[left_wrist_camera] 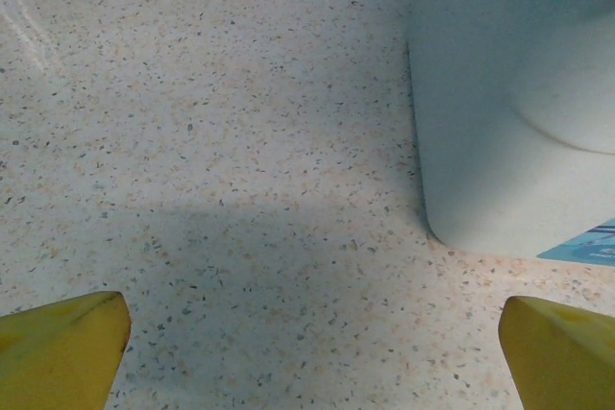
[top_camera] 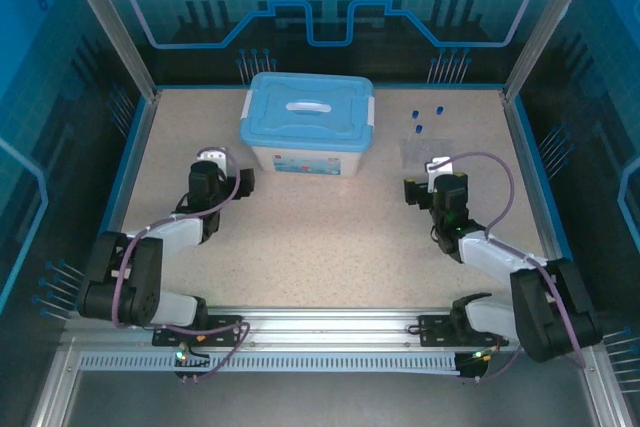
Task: Organize the chemistry lab equipment
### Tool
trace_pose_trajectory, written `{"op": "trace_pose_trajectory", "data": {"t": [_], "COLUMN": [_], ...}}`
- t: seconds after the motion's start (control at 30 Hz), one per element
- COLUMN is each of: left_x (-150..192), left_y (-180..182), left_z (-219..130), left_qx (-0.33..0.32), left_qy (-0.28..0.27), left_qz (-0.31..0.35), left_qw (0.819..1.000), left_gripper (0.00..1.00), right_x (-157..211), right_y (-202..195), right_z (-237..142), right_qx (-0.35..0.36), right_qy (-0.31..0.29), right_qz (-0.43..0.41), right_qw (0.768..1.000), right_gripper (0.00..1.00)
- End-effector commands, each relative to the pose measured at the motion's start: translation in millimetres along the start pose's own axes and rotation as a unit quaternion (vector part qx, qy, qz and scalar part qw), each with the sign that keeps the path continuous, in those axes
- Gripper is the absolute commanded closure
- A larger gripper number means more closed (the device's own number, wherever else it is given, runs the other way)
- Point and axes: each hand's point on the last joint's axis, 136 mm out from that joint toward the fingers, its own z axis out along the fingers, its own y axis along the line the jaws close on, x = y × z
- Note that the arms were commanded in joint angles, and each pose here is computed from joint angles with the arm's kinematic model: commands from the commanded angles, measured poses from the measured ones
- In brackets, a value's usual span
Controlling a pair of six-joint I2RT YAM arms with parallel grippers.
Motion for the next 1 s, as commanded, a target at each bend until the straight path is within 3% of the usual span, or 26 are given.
{"op": "trace_pose_trajectory", "data": {"t": [0.0,0.23,0.6,0.97], "left_x": [-17,-17,-5,-4], "left_y": [-5,12,-3,-3], "left_z": [2,8,1,4], "left_qx": [0.031,0.069,0.115,0.11], "left_qy": [-0.041,-0.063,-0.098,-0.088], "left_qz": [0.017,-0.033,-0.008,-0.002], "left_qw": [0.999,0.995,0.988,0.99], "left_gripper": [0.01,0.01,0.01,0.01], "right_x": [-15,-21,-5,-7], "right_y": [-6,-17,-16,-4], "right_z": [8,22,40,45], "right_qx": [-0.003,-0.023,-0.049,-0.076], "right_qy": [-0.042,-0.057,-0.084,-0.068], "right_qz": [0.012,0.037,0.043,0.024], "right_qw": [0.999,0.997,0.994,0.994], "right_gripper": [0.0,0.0,0.0,0.0]}}
